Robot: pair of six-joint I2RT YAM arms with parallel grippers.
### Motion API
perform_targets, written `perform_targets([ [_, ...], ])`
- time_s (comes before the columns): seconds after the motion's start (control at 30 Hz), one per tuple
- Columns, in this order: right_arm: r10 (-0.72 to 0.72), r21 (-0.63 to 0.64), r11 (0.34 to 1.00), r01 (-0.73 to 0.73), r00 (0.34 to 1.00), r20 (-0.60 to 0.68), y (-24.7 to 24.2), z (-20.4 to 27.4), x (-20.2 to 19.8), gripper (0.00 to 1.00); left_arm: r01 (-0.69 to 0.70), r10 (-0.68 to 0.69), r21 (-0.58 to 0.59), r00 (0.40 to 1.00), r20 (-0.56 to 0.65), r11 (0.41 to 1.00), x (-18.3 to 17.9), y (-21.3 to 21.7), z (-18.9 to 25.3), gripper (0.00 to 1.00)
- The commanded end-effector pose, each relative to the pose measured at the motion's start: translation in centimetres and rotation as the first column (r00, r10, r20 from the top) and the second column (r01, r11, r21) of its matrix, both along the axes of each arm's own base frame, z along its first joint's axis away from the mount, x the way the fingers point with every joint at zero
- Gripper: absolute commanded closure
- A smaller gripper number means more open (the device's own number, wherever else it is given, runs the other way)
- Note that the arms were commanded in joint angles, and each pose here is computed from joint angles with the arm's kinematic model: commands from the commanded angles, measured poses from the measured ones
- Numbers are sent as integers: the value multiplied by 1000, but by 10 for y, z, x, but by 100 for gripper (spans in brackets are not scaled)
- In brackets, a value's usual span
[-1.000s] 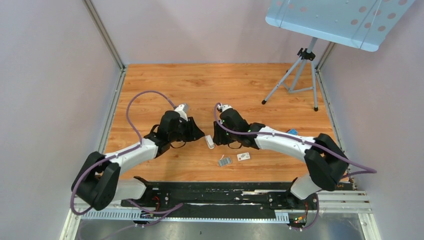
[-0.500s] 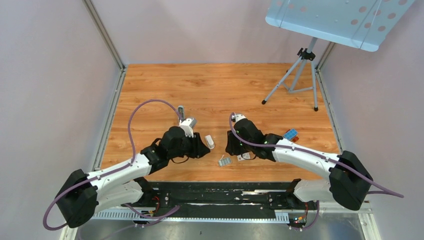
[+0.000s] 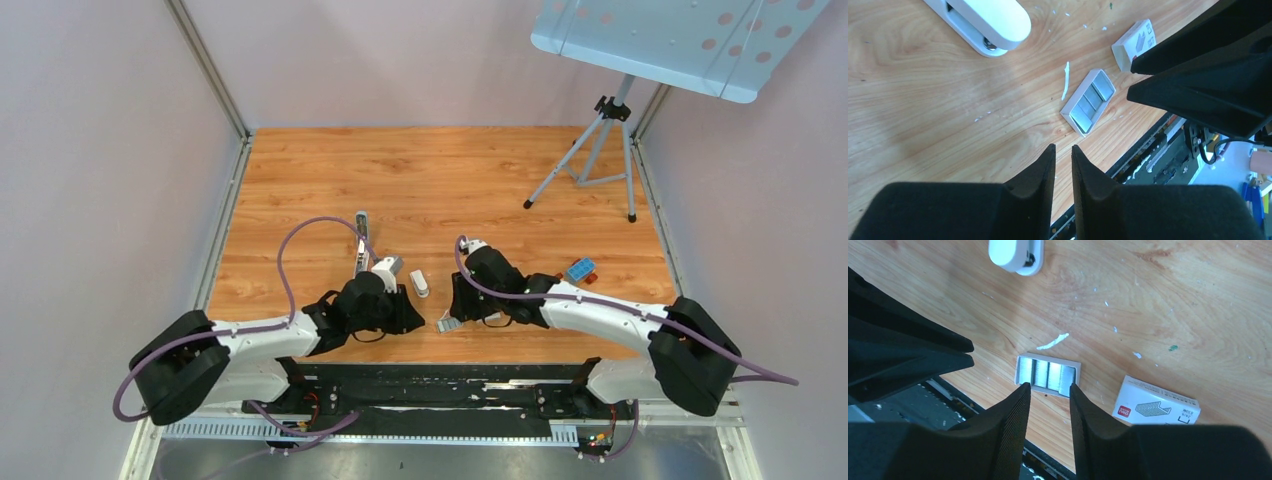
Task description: Load the staples into the stapler
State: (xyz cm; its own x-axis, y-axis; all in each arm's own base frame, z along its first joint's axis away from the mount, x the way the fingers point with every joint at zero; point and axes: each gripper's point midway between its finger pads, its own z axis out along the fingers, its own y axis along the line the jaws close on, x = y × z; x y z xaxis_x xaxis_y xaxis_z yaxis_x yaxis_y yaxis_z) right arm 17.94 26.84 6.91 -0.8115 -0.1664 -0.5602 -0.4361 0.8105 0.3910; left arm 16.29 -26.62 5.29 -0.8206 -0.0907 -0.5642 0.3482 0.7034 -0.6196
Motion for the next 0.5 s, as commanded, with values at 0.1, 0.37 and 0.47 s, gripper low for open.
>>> perform_targets([
  [0.1,9,-247,969,1,999,37,-21,-21,-1,58,25,-25,-61,1000,-3,998,-2,-25,-7,82],
  [0.37,36,-313,950,-16,998,61,-15,-24,-3,65,32,-35,-135,999,-17,990,0,-41,-6,84],
  [0.47,39,-301,954,-18,997,64,-11,-20,-3,66,31,-34,-131,999,-18,991,0,-41,-8,87],
])
